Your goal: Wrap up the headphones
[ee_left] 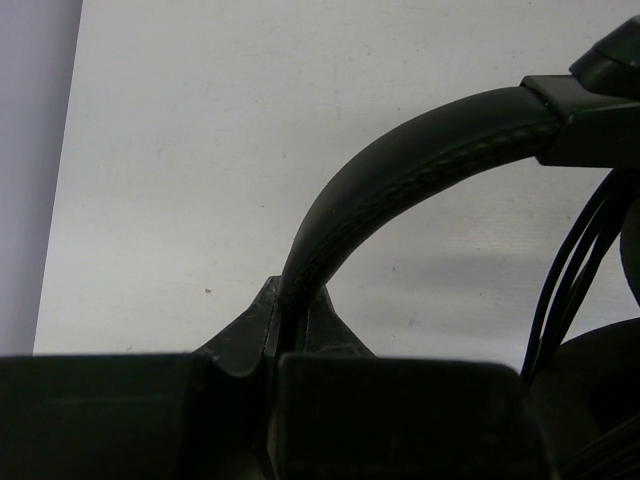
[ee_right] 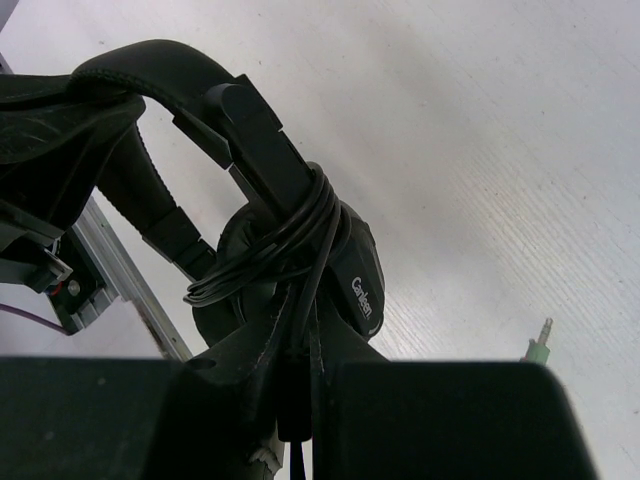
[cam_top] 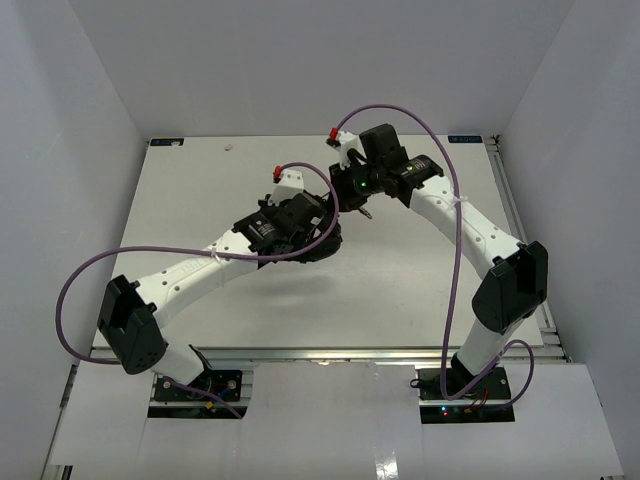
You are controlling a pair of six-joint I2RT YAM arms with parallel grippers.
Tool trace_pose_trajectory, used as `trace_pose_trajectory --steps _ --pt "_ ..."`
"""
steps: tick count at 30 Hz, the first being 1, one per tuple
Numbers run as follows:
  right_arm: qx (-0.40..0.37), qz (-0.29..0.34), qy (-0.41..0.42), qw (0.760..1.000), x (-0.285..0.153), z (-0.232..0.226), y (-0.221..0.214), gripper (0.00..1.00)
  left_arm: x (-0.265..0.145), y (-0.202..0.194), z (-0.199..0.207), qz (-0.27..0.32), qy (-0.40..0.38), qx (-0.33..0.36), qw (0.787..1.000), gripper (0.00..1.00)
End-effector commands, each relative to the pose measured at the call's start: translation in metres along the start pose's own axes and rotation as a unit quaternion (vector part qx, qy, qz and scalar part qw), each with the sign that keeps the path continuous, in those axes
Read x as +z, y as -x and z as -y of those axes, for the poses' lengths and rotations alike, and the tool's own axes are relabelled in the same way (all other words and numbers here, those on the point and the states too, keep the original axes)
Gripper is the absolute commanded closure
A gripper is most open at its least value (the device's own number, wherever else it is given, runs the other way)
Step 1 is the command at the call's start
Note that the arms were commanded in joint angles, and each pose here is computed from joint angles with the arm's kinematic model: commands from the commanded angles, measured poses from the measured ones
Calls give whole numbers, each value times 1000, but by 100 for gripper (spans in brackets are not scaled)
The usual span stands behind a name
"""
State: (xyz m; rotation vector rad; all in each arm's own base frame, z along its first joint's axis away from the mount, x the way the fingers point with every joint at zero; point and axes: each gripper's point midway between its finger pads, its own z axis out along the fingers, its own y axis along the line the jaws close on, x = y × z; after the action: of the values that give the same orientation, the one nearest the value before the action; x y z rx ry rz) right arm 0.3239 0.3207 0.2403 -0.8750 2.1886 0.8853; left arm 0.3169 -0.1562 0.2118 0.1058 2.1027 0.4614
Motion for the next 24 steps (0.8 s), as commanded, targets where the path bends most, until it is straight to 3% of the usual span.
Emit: trace_pose_trajectory --steps 1,8,18,24 --pt "-20 100 30 994 -24 -22 57 89 2 -11 -28 -17 41 47 998 100" --pt "8 128 94 987 -33 -49 61 86 1 -9 -30 -24 45 -16 999 100" --pt "9 155 112 982 -39 -75 50 80 2 -3 -25 -19 22 -73 997 100" --pt "5 154 112 982 -29 -88 44 84 -1 1 -23 -11 3 -103 995 100"
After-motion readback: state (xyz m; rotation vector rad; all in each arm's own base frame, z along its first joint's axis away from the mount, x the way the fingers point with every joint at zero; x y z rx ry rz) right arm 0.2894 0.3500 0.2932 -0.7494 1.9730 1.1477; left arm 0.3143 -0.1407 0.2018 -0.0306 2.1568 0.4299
